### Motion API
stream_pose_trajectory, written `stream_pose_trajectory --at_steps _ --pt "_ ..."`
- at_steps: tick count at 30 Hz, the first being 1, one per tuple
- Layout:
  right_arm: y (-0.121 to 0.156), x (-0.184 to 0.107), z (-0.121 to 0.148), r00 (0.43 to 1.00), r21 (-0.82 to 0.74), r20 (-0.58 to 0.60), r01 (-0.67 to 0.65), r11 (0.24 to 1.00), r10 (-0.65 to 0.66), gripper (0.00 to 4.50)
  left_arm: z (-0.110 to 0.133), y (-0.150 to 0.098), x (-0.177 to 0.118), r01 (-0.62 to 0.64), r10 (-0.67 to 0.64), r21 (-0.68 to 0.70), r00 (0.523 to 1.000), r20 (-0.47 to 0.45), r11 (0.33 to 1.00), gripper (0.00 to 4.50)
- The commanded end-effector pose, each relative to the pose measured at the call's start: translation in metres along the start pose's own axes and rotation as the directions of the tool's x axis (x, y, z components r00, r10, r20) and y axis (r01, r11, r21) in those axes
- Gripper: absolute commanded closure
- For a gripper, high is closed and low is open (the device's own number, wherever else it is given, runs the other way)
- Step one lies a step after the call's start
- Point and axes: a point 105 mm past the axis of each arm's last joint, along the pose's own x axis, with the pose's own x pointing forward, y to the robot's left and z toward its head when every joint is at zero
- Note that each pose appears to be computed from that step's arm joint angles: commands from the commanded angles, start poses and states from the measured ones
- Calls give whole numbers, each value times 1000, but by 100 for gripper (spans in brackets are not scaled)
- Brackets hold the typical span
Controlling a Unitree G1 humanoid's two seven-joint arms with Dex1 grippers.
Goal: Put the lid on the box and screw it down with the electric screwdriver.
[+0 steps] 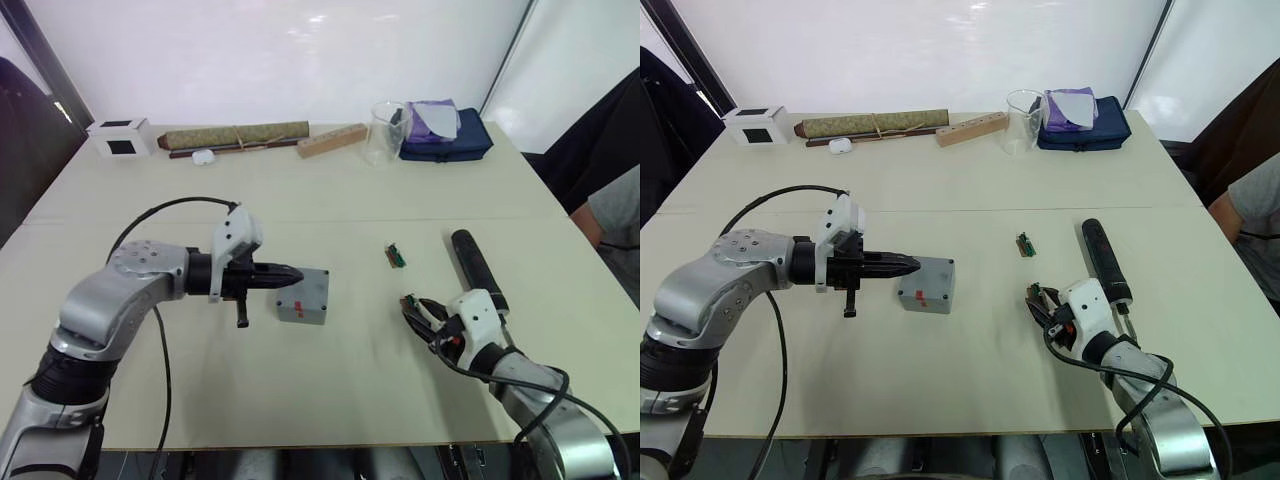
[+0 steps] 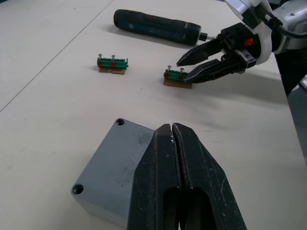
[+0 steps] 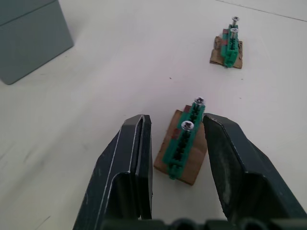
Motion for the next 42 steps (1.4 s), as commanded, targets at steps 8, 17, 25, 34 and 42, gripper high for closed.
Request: stream_pose_trajectory --at_steps 8,17,25,34,42 --pt "-3 0 9 999 -41 43 23 999 -22 433 1 -2 0 -5 5 36 1000 -10 999 450" --pt "-3 -10 32 993 -93 116 -20 995 31 433 -5 8 -4 -25 26 13 1000 -11 1000 450" --pt "24 -6 97 942 -172 247 -189 967 227 433 -5 37 -32 -158 162 -93 986 35 983 450" --pt "70 49 119 875 -205 237 -380 902 422 433 -22 20 -40 -164 173 -192 984 33 968 450" --pt "78 64 115 862 -212 219 -415 885 457 433 -24 11 -36 -178 189 -202 981 41 963 450"
